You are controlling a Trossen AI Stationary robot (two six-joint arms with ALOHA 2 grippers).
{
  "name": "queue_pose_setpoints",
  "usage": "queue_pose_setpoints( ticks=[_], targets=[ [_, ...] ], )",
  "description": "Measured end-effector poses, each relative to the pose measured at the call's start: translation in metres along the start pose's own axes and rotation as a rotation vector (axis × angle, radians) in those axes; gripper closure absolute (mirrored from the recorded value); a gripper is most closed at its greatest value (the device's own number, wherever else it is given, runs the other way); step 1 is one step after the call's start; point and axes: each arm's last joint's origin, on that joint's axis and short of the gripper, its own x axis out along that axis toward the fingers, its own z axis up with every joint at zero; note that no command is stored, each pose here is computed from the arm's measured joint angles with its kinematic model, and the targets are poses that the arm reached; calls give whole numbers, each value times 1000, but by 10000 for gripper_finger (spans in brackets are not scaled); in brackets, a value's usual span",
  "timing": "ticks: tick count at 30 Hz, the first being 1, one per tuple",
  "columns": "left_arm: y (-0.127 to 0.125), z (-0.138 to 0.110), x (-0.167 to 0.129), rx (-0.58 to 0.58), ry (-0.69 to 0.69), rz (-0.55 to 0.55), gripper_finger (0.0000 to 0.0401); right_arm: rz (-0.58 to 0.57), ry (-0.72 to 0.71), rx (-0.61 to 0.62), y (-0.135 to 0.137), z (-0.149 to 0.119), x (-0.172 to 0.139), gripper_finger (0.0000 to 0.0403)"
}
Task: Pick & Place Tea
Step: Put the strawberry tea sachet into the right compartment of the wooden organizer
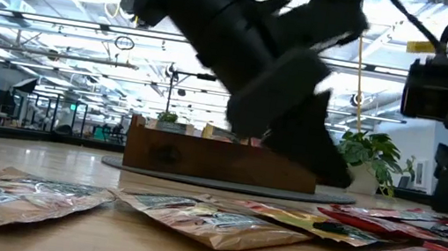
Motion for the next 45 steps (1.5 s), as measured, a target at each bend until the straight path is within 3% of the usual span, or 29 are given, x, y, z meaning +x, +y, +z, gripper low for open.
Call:
queue_pose_setpoints(
  ticks=[8,16,30,45],
  targets=[
    [2,-3,-1,-16,94,-28,395,-50,37,65,-6,-1,0,300],
    [3,-3,1,-8,85,-22,398,-71,9,64,-9,2,5,291],
    [9,-10,14,-30,66,-76,398,58,-52,33,-20,-3,13,278],
    [9,-10,19,-43,19,-81,398,98,-103,-27,-26,2,15,283]
  ],
)
